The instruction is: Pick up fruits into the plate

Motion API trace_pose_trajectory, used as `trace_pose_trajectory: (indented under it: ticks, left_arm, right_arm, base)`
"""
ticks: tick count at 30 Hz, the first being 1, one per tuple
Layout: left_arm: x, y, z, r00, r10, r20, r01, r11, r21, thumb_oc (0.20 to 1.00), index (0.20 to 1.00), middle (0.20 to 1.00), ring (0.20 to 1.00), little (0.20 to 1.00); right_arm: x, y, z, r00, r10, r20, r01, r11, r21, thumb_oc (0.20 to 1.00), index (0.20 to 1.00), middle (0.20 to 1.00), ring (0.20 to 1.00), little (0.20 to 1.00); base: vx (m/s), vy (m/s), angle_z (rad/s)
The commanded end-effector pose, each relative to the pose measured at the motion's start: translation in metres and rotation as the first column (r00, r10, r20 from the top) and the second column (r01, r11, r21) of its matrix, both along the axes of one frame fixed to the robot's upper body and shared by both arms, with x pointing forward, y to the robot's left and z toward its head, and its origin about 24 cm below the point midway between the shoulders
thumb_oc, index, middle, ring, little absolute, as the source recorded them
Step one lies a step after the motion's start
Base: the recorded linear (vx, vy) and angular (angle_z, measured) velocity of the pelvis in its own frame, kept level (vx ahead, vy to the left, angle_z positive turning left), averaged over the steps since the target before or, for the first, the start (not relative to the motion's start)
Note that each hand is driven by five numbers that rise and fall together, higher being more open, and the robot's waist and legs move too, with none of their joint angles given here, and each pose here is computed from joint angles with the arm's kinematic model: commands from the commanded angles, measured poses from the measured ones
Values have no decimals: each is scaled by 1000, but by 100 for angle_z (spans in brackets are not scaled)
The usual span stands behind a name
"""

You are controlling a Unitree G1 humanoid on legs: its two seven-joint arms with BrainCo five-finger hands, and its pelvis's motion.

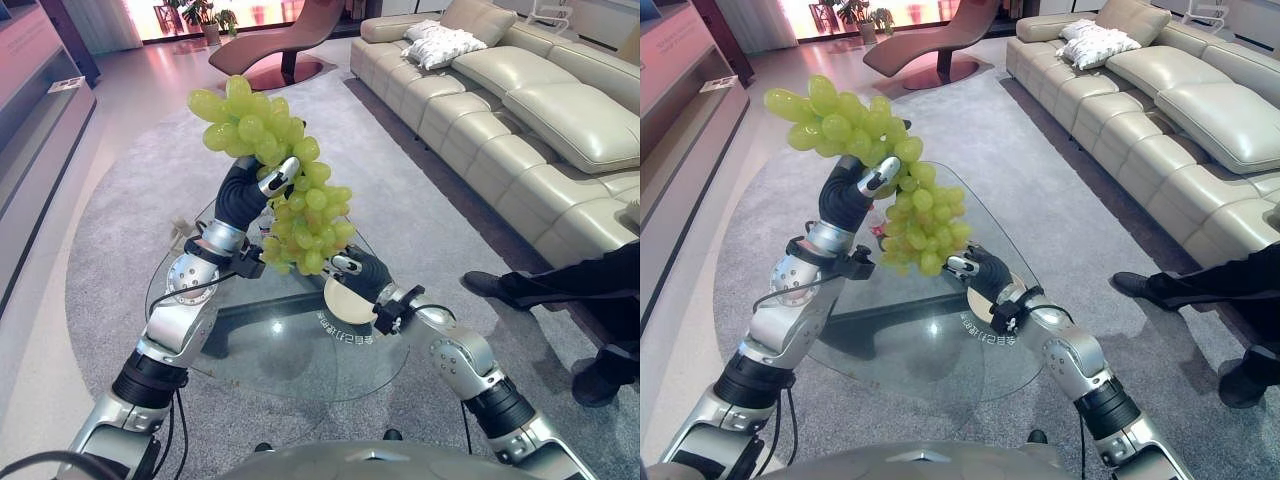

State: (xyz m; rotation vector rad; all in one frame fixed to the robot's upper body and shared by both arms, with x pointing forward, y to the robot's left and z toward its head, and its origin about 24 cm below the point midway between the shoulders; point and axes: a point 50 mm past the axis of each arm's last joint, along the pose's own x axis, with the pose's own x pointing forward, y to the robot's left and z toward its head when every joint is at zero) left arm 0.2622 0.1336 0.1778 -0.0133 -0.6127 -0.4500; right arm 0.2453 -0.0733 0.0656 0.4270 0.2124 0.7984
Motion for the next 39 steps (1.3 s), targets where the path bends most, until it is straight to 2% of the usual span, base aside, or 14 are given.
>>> trace_pose_trajectory:
  ticks: [1, 6, 19, 30, 39]
  left_arm:
    - [10, -2, 30, 992, 12, 126, -11, 1000, -8, 200, 200, 200, 200, 200]
    - [15, -7, 21, 998, 1, 64, -2, 1000, 10, 200, 200, 200, 200, 200]
    - [19, -13, 0, 1000, 9, -16, -8, 999, 43, 200, 200, 200, 200, 200]
    - [23, 3, -14, 994, 103, -41, -99, 990, 98, 200, 200, 200, 200, 200]
    - [22, -23, -9, 1000, 18, -16, -17, 997, 79, 200, 200, 200, 200, 200]
  right_arm:
    - [-3, 26, 54, 971, 115, 211, -155, 971, 184, 1000, 1000, 1000, 1000, 1000]
    - [-5, 34, 70, 948, 132, 290, -190, 965, 183, 1000, 1000, 1000, 1000, 1000]
    - [-7, 46, 88, 926, 140, 350, -224, 951, 213, 1000, 1000, 1000, 1000, 1000]
    - [-11, 48, 86, 935, 189, 302, -263, 937, 229, 1000, 1000, 1000, 1000, 1000]
    - [-17, 63, 88, 932, 257, 255, -328, 899, 290, 1000, 1000, 1000, 1000, 1000]
  base:
    - [0, 0, 0]
    - [0, 0, 0]
    - [0, 0, 0]
    - [-6, -3, -4]
    - [0, 0, 0]
